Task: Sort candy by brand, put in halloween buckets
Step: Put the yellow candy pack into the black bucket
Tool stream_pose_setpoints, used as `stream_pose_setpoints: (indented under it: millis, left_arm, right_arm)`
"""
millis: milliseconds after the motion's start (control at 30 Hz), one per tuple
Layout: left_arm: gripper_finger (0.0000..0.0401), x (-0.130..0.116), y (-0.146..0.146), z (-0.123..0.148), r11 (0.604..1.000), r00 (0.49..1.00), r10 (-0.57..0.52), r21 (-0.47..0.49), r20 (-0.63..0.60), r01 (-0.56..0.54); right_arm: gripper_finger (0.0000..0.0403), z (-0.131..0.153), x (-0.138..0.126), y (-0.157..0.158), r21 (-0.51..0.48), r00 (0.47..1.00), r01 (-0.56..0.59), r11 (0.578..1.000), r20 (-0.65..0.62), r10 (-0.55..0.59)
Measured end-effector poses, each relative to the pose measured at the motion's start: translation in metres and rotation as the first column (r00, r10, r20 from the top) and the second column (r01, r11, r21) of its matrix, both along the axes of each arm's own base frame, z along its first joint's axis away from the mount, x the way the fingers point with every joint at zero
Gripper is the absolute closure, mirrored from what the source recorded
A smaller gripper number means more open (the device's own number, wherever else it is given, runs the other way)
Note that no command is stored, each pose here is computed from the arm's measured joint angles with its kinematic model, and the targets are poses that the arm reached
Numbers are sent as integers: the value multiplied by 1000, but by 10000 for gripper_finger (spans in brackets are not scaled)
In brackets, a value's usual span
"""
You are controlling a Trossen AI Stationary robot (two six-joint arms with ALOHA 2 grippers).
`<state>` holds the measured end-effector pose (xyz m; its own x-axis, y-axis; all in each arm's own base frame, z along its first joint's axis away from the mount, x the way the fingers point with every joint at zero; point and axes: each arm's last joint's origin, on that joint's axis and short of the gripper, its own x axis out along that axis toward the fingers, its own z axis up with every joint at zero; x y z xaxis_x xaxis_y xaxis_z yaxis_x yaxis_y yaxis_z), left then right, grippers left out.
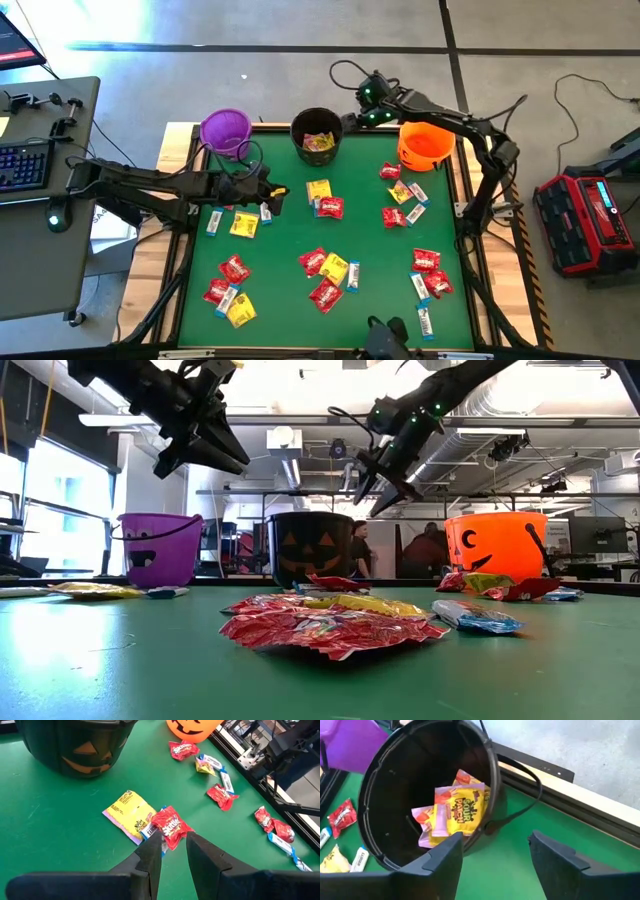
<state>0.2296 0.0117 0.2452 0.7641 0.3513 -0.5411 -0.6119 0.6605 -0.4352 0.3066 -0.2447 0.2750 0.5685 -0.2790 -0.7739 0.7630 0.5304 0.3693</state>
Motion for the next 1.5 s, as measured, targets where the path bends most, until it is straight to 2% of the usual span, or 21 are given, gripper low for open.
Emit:
stream_pose_setpoints:
  millis: [133,267,367,467,533,667,800,933,1033,1133,1267,1367,1500]
  left_arm:
    - [321,0,-1,0,1000,1000,-6,-23,6,7]
    - [321,0,-1,0,998,999,-31,-50,10,31]
    - [321,1,-2,0,997,999,-47,-63,11,48]
    - [321,1,-1,-1,992,996,-84,-89,6,84]
    - [321,0,1,-2,991,995,-96,-95,-10,95]
    - [321,-3,4,-5,990,995,-92,-110,-47,87]
    - [321,-4,6,-6,990,990,-118,-87,-74,112]
    - [321,-4,8,-7,989,985,-145,-55,-95,141]
    - [321,-4,8,-7,986,980,-168,-25,-109,166]
    - [321,-4,8,-7,983,975,-185,-2,-120,186]
    - [321,-4,8,-7,977,969,-206,28,-134,211]
    - [321,-4,8,-7,973,966,-217,42,-143,225]
    - [321,-4,8,-7,973,965,-215,52,-149,225]
  right_arm:
    - [197,1,1,1,-13,1000,-19,1000,-1,19]
    - [225,3,0,3,-28,998,-65,997,-4,65]
    - [257,4,2,7,-7,981,-193,981,29,193]
    - [287,8,4,16,11,939,-335,942,94,332]
    - [298,12,4,24,5,918,-387,922,94,384]
    - [301,18,-5,43,63,898,-439,896,29,438]
    - [286,13,-16,74,137,875,-469,873,-67,480]
    - [263,-9,-34,112,228,870,-436,871,-142,473]
    - [243,-27,-52,140,236,854,-412,880,-236,463]
    - [222,-46,-68,161,209,815,-412,887,-351,461]
    - [205,-69,-79,171,170,773,-402,900,-463,433]
    - [201,-82,-79,172,126,782,-397,909,-471,407]
    - [207,-93,-80,168,-5,804,-354,935,-513,301]
